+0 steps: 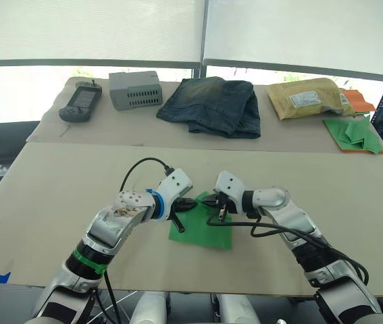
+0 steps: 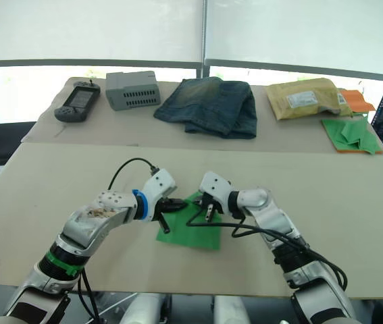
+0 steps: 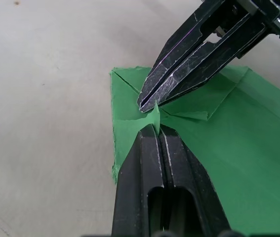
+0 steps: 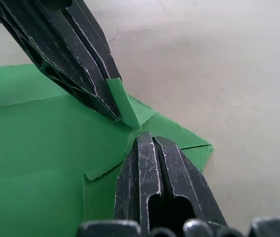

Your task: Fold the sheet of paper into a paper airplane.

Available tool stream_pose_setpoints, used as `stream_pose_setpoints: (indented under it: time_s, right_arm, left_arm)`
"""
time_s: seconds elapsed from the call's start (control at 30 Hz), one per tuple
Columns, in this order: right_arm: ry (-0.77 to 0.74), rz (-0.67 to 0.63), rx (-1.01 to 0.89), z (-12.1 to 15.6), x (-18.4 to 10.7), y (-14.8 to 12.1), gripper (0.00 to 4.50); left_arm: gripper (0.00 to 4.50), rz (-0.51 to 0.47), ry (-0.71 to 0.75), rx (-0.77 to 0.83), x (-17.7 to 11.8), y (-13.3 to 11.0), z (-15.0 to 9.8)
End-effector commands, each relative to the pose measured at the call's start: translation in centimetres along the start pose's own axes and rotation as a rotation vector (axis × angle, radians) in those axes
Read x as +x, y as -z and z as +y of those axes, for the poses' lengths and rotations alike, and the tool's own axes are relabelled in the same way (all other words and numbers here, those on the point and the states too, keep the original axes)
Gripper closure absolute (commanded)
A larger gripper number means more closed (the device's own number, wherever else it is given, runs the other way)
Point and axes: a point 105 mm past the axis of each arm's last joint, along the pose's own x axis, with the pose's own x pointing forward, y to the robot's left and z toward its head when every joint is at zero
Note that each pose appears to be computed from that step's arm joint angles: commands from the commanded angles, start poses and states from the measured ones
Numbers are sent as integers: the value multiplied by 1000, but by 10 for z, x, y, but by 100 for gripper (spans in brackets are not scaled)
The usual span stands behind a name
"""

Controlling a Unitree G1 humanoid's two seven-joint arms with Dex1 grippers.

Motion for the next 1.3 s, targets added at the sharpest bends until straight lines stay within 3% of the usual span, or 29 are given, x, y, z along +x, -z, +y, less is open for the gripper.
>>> stream_pose_setpoints:
  time_s: [0.03, 0.23, 0.47, 0.63, 0.8, 0.97, 1.3]
  right_arm:
    - [3, 19, 5, 1, 1, 4, 450]
    - [2, 21, 3, 1, 1, 4, 450]
    - [-5, 23, 2, 2, 3, 4, 450]
    - [-7, 24, -2, 3, 4, 5, 450]
    - [-6, 23, -5, 2, 4, 4, 450]
    - [0, 27, -7, 1, 2, 4, 450]
    - [36, 15, -11, -4, -3, 0, 450]
  left_arm:
    - [333, -40, 31, -14, -1, -9, -5]
    - [133, -62, 33, -54, -7, -15, -4]
    - [133, -240, 31, -200, -45, -52, 21]
    - [133, -258, -24, -225, -59, -52, 38]
    - [285, -188, -53, -208, -44, -33, 39]
    - [446, -143, -22, -187, -22, -20, 23]
    - [446, -59, 20, -202, 1, 13, 9]
